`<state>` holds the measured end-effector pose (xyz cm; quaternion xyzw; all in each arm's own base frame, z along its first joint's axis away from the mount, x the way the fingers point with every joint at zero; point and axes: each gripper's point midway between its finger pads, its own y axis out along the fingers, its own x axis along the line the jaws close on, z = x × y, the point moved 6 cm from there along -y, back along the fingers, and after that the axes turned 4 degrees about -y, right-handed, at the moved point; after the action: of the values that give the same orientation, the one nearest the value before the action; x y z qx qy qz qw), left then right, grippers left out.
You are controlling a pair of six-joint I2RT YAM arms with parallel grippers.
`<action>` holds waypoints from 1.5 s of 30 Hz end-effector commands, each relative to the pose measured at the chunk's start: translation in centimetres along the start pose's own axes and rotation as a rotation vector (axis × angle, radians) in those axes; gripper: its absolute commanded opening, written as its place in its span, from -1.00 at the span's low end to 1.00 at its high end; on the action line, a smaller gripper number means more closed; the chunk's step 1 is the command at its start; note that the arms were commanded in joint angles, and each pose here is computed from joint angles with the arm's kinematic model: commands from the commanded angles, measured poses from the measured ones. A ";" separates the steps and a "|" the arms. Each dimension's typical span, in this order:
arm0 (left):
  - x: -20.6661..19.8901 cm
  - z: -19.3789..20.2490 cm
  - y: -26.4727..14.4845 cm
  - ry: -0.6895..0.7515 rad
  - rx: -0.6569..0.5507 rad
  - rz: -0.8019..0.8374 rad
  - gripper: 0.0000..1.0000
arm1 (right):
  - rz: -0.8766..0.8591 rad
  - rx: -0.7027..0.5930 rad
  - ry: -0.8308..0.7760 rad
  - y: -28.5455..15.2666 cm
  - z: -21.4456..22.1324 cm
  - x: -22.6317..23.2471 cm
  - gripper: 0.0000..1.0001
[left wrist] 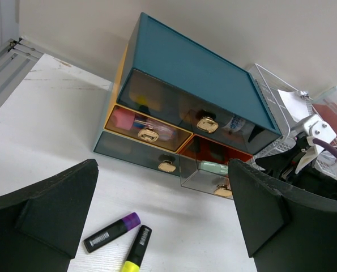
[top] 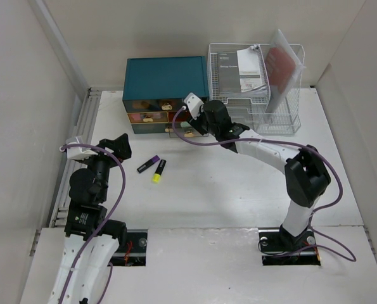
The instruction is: Organize the desk
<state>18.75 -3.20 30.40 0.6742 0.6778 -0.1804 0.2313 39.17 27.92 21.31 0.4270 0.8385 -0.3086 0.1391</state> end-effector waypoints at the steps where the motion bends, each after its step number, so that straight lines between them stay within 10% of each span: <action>1: -0.6 -0.7 0.1 0.005 -0.033 0.037 0.96 | 0.034 -0.143 0.033 -1.7 -4.2 -1.8 0.10; 3: -0.6 -0.7 0.1 0.005 -0.033 0.037 0.96 | 0.017 -0.187 0.044 -2.8 -5.0 -1.9 0.10; 8: -0.6 -0.7 0.1 0.005 -0.033 0.037 0.96 | -0.196 -0.333 0.013 -4.6 -6.6 0.2 -1.00; 19: -0.6 -0.7 0.1 0.005 -0.033 0.037 0.96 | -0.773 -0.137 -0.200 -2.7 -2.9 6.6 -1.00; 45: -0.6 -0.7 0.1 0.005 -0.033 0.037 0.96 | 0.120 0.087 0.027 5.0 -0.2 0.1 -1.00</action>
<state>18.74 -3.22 30.40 0.6747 0.6773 -0.1806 0.2311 41.19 29.74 17.37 0.4248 0.8166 -0.3780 0.0991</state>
